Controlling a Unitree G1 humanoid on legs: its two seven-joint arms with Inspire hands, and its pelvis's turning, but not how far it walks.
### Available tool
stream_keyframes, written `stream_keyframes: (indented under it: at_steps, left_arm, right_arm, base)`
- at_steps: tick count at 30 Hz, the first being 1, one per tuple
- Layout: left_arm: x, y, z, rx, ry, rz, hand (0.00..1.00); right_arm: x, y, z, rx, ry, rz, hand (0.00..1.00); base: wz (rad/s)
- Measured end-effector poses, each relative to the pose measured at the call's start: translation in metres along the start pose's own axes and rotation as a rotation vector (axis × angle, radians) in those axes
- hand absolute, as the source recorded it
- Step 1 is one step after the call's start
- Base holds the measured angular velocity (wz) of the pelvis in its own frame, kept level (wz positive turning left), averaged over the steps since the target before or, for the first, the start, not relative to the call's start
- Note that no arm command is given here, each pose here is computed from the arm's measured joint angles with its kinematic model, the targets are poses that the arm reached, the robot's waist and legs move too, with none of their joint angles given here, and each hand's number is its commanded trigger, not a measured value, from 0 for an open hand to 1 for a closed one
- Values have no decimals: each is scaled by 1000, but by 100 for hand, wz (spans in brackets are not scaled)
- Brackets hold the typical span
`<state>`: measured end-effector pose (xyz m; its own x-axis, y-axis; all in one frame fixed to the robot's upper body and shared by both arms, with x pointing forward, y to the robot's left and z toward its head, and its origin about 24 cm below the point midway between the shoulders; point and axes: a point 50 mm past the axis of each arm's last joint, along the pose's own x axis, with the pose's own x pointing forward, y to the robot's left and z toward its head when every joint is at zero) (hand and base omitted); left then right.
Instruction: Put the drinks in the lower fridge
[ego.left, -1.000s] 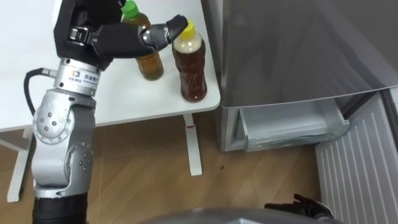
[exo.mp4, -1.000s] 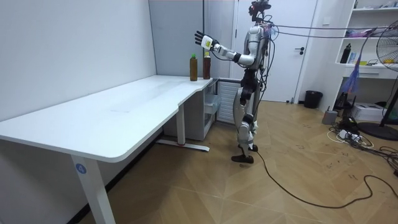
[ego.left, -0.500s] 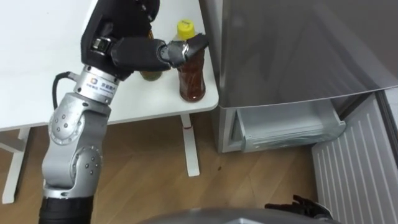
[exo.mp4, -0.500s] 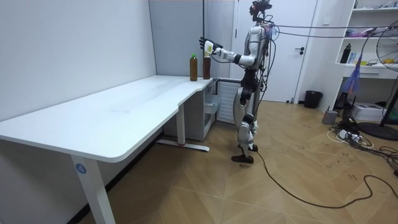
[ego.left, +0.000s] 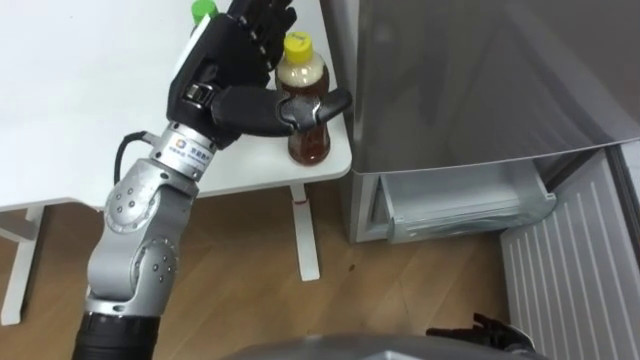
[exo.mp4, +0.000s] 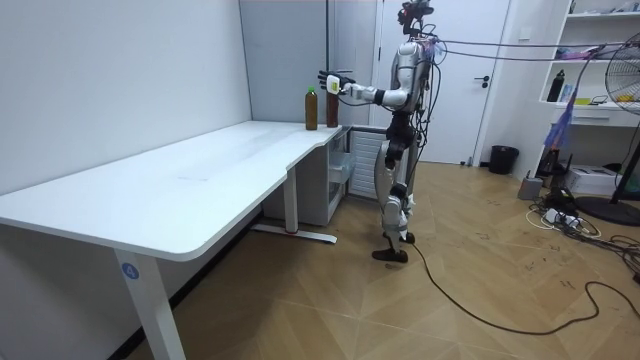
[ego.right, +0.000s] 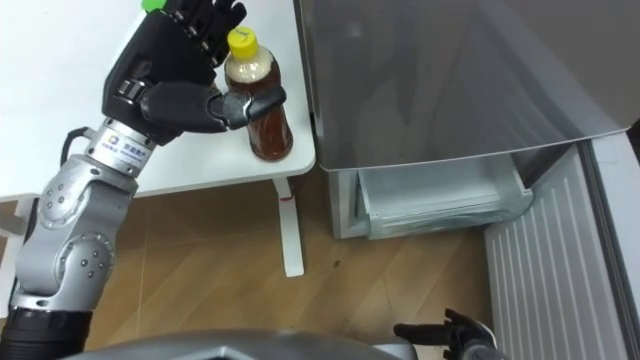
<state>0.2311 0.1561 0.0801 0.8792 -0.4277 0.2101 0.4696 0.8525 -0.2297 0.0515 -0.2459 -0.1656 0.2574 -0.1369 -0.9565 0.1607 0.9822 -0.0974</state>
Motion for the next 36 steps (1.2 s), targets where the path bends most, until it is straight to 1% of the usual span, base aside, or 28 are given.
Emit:
stream_keyframes:
  at_steps: [36]
  left_arm:
    - [-1,3,-5,2,18,0,0]
  right_arm:
    - [-1,-5,-2,-5,-3,-2,0]
  base:
    - [0]
